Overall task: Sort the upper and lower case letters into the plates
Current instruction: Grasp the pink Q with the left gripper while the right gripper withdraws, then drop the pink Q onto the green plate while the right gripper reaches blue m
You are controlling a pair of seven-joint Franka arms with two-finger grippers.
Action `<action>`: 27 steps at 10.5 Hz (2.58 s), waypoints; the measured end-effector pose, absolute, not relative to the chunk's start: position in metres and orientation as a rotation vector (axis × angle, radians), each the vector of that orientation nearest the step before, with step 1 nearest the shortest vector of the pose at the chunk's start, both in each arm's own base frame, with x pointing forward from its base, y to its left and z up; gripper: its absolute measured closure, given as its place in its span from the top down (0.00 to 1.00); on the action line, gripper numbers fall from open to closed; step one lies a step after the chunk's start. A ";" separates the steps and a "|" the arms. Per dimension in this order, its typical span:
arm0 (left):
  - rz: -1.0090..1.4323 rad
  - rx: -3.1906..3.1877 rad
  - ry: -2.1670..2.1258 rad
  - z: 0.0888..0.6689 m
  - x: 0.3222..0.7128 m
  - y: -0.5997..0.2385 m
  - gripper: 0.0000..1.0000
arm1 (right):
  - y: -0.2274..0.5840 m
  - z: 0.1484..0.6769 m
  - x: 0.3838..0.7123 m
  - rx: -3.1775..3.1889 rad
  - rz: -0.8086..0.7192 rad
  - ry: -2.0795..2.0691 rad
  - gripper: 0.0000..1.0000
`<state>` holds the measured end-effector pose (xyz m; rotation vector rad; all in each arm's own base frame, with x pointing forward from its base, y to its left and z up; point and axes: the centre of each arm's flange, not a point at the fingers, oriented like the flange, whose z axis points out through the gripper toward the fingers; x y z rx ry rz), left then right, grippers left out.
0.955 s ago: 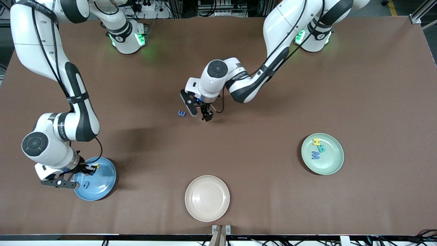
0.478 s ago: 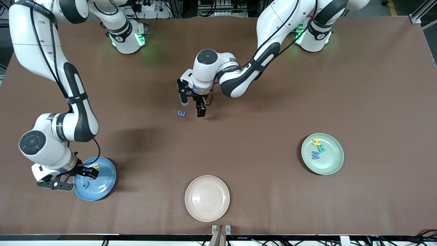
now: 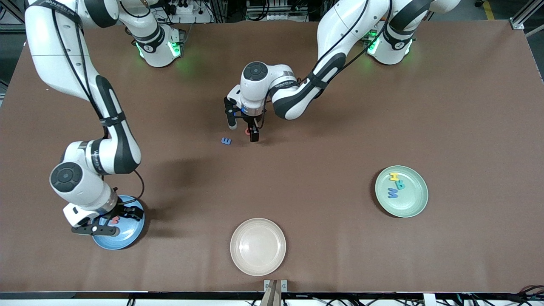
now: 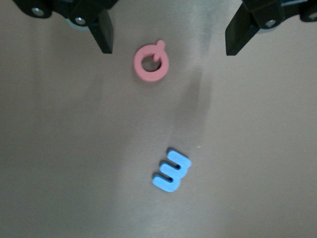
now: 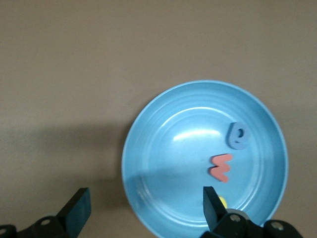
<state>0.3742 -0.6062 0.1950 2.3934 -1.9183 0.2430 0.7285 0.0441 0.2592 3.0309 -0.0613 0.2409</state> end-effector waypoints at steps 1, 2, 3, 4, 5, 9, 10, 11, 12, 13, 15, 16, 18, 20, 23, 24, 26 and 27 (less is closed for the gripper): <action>0.228 2.389 -1.925 0.190 0.370 -0.607 0.98 | 0.060 0.257 0.725 3.032 0.204 -0.030 1.00; 0.213 2.384 -1.931 0.183 0.365 -0.609 0.97 | 0.076 0.256 0.722 3.032 0.169 -0.002 1.00; 0.197 2.382 -1.935 0.177 0.362 -0.609 0.96 | 0.088 0.257 0.720 3.031 0.157 0.015 1.00; 0.186 2.382 -1.936 0.172 0.361 -0.608 0.96 | 0.091 0.257 0.720 3.031 0.155 0.022 1.00; 0.179 2.382 -1.937 0.169 0.360 -0.608 0.96 | 0.090 0.257 0.720 3.030 0.152 0.019 1.00; 0.173 2.378 -1.938 0.165 0.359 -0.609 0.93 | 0.095 0.256 0.718 3.031 0.141 0.026 1.00; 0.176 2.378 -1.936 0.165 0.360 -0.610 0.91 | 0.099 0.256 0.718 3.032 0.142 0.026 1.00; 0.177 2.378 -1.934 0.165 0.360 -0.611 0.89 | 0.103 0.256 0.717 3.033 0.143 0.023 1.00; 0.178 2.376 -1.934 0.164 0.360 -0.612 0.85 | 0.107 0.256 0.717 3.034 0.144 0.016 1.00; 0.185 2.372 -1.935 0.167 0.359 -0.614 0.71 | 0.112 0.256 0.716 3.035 0.146 0.003 1.00; 0.190 2.371 -1.934 0.169 0.359 -0.616 0.64 | 0.118 0.256 0.715 3.036 0.146 -0.012 1.00; 0.195 2.372 -1.932 0.170 0.361 -0.617 0.53 | 0.117 0.255 0.714 3.035 0.135 -0.018 1.00; 0.200 2.371 -1.931 0.172 0.362 -0.617 0.42 | 0.117 0.254 0.713 3.033 0.117 -0.045 1.00; 0.210 2.382 -1.922 0.175 0.367 -0.616 0.36 | 0.123 0.254 0.712 3.034 0.120 -0.091 1.00; 0.144 2.512 -1.766 0.219 0.413 -0.595 0.36 | 0.135 0.254 0.709 3.034 0.123 -0.174 1.00; 0.116 2.584 -1.696 0.255 0.441 -0.574 0.36 | 0.146 0.254 0.707 3.035 0.124 -0.189 1.00; 0.080 2.749 -1.507 0.337 0.507 -0.498 0.36 | 0.185 0.251 0.693 3.027 0.064 -0.129 1.00; 0.067 2.820 -1.379 0.367 0.539 -0.450 0.36 | 0.215 0.249 0.682 3.025 0.045 -0.055 1.00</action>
